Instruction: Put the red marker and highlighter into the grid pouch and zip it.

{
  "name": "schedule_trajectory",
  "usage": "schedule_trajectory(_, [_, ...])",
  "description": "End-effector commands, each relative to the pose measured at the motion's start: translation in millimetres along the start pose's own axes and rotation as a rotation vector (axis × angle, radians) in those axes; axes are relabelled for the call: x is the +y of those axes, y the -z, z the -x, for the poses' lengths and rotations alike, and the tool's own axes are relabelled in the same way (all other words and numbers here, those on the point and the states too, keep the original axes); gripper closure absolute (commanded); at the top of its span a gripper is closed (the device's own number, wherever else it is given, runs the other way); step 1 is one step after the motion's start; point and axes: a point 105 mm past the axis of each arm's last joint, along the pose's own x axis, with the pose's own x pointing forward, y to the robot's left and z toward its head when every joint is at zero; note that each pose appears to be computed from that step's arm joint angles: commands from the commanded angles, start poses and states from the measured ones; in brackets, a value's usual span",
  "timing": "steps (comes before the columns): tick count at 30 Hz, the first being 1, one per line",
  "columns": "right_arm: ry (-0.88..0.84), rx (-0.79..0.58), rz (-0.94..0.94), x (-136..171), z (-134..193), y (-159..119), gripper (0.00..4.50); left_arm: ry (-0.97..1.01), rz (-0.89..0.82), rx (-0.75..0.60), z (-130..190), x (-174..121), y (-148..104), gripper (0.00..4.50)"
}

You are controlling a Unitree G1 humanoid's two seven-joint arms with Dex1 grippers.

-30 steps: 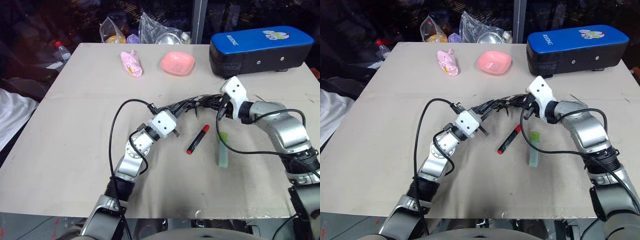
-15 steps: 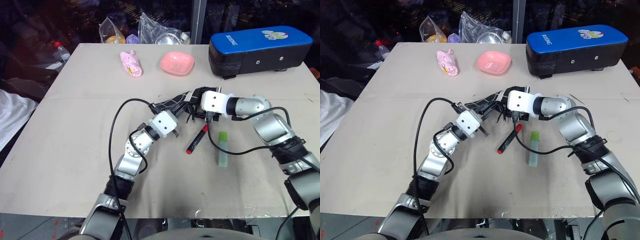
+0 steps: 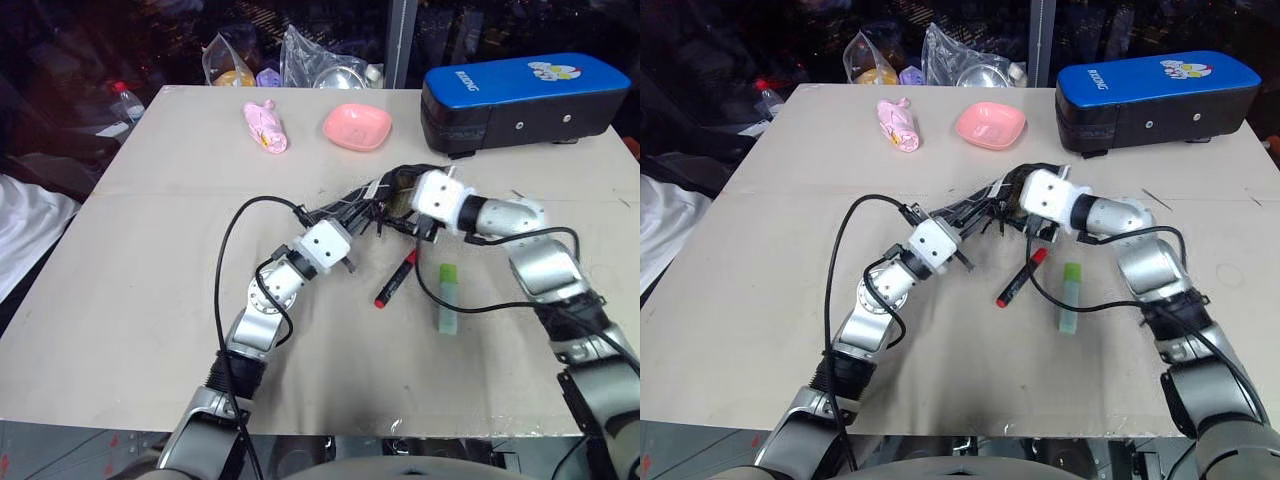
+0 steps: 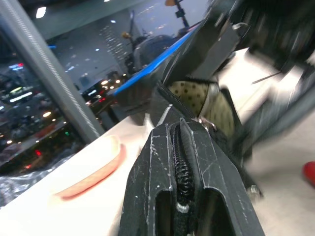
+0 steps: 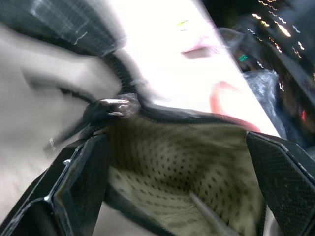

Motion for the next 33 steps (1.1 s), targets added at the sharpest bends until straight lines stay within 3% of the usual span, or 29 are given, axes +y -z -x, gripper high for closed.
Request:
schedule_trajectory(1, [0.028,0.014,-0.258,18.8,33.9,-9.1,0.07,-0.023,-0.009,-0.024,0.7,9.7,-5.5,4.5])
schedule_trajectory(5, [0.097,0.132,-0.493,52.4,57.2,7.1,0.07,-0.011,0.0,-0.03,0.9,11.9,-6.0,4.5])
schedule_trajectory(12, [0.251,0.415,-0.696,107.6,90.1,53.9,0.07,0.009,0.007,-0.031,1.5,16.2,-5.6,4.5])
schedule_trajectory(19, [0.315,0.504,-0.793,128.2,95.1,69.0,0.07,0.014,0.01,-0.03,1.1,15.7,-5.2,4.5])
schedule_trajectory(23, [0.316,0.535,-0.776,131.1,99.2,73.8,1.21,0.015,0.01,-0.029,1.0,15.6,-5.0,4.5])
schedule_trajectory(26, [0.33,0.538,-0.736,122.3,102.4,74.3,2.29,0.013,0.013,-0.027,1.1,15.7,-4.6,4.5])
schedule_trajectory(29, [0.282,0.572,-0.615,103.9,114.4,77.6,3.67,0.009,0.019,-0.025,1.1,15.2,-4.0,4.5])
schedule_trajectory(33, [0.239,0.583,-0.522,79.5,127.8,77.2,3.72,0.005,0.021,-0.026,0.7,15.0,-4.2,4.5])
